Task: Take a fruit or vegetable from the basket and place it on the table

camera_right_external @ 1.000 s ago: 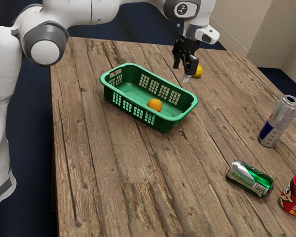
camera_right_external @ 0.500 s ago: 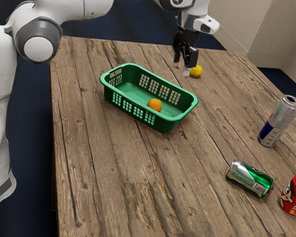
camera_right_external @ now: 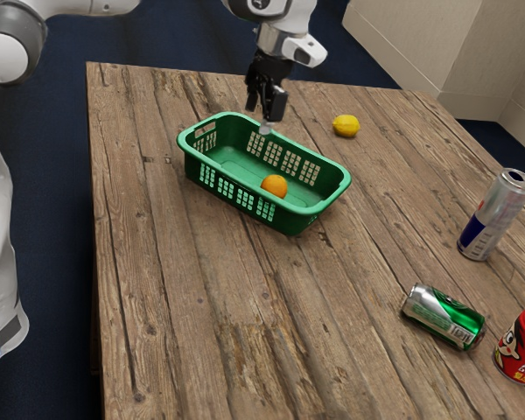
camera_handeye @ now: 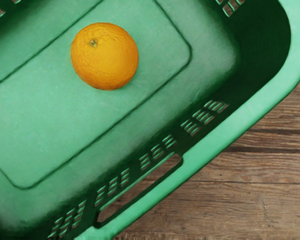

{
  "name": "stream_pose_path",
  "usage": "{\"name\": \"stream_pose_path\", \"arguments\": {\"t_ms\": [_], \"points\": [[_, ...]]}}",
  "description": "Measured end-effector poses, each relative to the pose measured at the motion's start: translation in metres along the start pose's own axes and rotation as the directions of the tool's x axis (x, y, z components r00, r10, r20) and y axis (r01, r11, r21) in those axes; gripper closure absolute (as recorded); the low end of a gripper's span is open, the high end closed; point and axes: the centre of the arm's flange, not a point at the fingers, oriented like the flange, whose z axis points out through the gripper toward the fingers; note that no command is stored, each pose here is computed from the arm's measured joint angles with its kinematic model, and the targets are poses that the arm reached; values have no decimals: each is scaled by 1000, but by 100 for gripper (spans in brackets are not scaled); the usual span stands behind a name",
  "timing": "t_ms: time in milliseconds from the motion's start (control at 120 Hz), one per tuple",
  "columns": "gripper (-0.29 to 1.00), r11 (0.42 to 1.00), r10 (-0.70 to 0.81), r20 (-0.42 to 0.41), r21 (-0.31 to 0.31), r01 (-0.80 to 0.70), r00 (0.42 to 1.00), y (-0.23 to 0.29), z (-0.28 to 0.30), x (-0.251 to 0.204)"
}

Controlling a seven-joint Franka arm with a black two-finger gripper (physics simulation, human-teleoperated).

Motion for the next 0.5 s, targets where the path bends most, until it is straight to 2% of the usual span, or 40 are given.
{"name": "stream_pose_path", "arguments": {"t_ms": [167, 350, 500], "points": [[0, 998, -26, -4, 50, 26, 1000, -32, 25, 10], [0, 996, 23, -37, 90, -19, 999, -19, 46, 72], [0, 993, 70, -48, 93, -66, 996, 0, 54, 88]]}}
